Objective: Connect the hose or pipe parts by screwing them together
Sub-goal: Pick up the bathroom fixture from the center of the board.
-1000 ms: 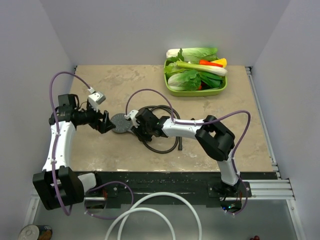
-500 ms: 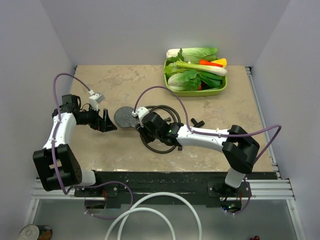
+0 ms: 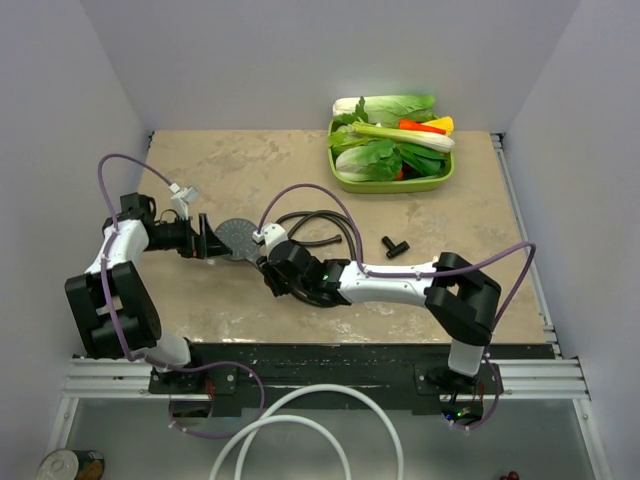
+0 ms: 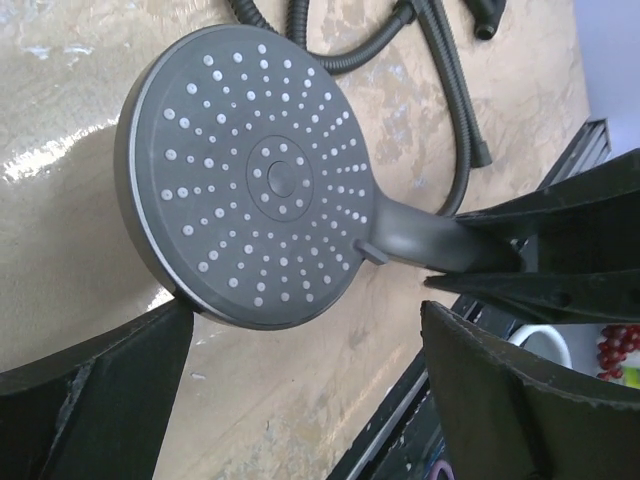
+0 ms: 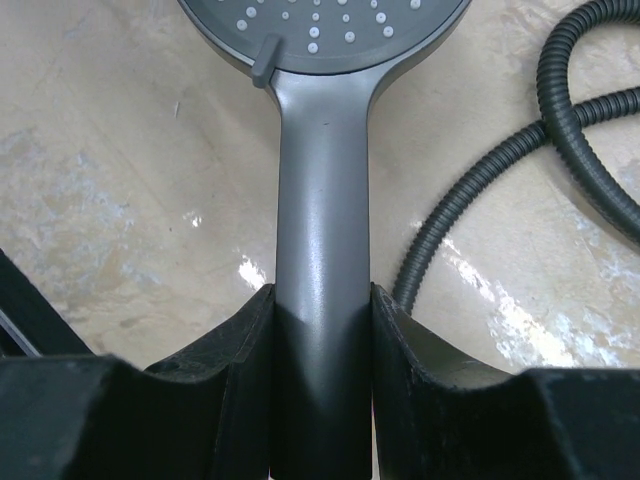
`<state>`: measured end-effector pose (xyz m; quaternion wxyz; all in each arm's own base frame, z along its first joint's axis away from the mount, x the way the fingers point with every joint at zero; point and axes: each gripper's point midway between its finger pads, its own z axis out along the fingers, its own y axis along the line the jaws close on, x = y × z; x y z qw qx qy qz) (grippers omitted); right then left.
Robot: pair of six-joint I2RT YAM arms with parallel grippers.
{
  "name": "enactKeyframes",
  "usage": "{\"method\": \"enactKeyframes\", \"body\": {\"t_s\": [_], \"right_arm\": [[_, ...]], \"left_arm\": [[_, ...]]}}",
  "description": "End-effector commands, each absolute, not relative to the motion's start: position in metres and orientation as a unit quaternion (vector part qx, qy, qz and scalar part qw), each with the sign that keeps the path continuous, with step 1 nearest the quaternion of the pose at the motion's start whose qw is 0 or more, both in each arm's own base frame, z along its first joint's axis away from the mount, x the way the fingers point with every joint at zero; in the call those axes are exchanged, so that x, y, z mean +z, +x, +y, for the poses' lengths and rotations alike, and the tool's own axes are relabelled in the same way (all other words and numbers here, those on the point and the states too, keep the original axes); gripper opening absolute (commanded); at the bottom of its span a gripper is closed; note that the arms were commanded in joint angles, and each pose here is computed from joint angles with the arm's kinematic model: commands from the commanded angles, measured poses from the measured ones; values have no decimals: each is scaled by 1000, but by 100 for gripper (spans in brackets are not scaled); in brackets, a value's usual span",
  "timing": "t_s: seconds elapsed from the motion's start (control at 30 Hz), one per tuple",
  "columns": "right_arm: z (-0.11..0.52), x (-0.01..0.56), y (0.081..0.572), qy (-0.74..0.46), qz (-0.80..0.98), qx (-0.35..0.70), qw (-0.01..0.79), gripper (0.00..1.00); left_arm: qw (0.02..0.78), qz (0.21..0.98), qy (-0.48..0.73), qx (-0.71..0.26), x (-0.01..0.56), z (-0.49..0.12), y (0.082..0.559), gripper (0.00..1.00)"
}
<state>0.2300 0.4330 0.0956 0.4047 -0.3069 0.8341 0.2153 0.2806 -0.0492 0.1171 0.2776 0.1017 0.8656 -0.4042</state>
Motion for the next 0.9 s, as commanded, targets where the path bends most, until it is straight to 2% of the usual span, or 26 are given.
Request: {"method": "enactKeyframes", "body": {"t_s": [0.0, 0.27, 0.4, 0.57, 0.67, 0.77, 0.8, 0.83, 0.87], "right_arm": [[482, 158, 247, -243, 794, 294, 473, 0], [520, 163, 234, -240, 781, 326, 477, 0], [521, 160, 230, -233, 784, 333, 469, 0], [522, 157, 228, -232, 788, 337, 460, 0], [524, 151, 228, -236, 792, 334, 454, 0], [528, 146, 227, -243, 794, 329, 448, 0], [529, 145, 226, -246, 795, 329, 446, 0], [528, 141, 226, -251, 798, 324, 443, 5], [526, 141, 226, -254, 798, 321, 443, 11]], "left_arm": [[297, 838, 78, -451, 127, -50, 290, 99], [301, 808, 41, -505, 121, -42, 299, 95], [317, 789, 11, -526, 118, -25, 304, 85], [310, 768, -12, -560, 104, -23, 302, 79], [306, 760, -17, -574, 97, -27, 298, 72], [299, 747, -28, -593, 88, -31, 295, 46], [278, 743, -46, -608, 83, -34, 291, 29], [294, 741, -23, -604, 79, -35, 291, 22], [307, 733, -11, -607, 83, -32, 297, 11]]}}
